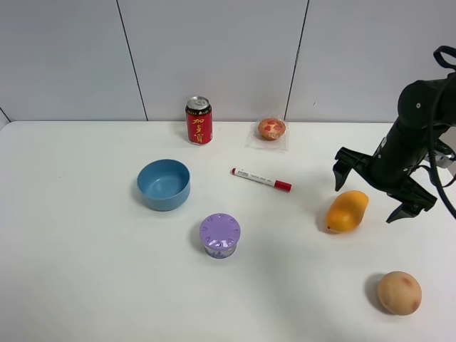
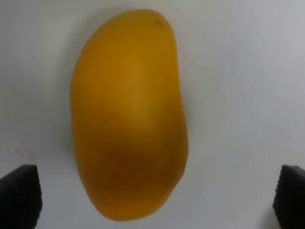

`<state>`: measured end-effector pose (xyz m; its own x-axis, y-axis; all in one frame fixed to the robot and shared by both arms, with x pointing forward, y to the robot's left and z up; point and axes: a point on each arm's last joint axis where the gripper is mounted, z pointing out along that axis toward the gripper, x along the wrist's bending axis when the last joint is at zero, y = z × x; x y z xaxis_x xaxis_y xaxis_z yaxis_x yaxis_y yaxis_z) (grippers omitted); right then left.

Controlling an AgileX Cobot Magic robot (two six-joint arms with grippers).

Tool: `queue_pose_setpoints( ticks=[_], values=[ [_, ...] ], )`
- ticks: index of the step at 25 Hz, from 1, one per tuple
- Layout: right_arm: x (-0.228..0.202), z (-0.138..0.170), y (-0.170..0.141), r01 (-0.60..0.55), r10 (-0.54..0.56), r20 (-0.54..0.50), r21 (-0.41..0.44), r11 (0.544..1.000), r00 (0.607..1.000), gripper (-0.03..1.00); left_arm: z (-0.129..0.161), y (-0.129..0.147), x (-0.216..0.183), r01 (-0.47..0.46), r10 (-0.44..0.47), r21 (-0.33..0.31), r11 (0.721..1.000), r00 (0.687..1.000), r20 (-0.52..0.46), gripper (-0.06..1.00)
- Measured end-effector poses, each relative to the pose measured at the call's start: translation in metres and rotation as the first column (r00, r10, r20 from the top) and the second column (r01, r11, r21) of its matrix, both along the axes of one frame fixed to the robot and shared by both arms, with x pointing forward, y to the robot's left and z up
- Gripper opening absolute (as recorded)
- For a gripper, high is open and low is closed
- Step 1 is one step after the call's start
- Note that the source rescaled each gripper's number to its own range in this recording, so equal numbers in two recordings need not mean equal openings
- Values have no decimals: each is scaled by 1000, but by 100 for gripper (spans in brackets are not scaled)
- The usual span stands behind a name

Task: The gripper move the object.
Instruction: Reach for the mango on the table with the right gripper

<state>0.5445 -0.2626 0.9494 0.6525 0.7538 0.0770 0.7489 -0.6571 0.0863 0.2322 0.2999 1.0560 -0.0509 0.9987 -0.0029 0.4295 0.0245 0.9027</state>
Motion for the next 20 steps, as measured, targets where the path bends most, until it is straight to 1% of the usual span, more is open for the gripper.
queue_pose_setpoints(
  ticks=[6,11,12,16,20],
  values=[
    [7,-15,1,-1,1,2,1,1000,1000,96,0,0,0,0,0,0,1000,1000,0,100],
    [11,-30,2,3,-3,-16,4,1000,1000,95,0,0,0,0,0,0,1000,1000,0,100],
    [12,-32,2,3,-3,-14,4,1000,1000,94,0,0,0,0,0,0,1000,1000,0,100],
    [14,-38,2,3,-3,-12,5,1000,1000,84,0,0,0,0,0,0,1000,1000,0,100],
    [16,-46,2,3,-3,-23,4,1000,1000,80,0,0,0,0,0,0,1000,1000,0,100]
  ],
)
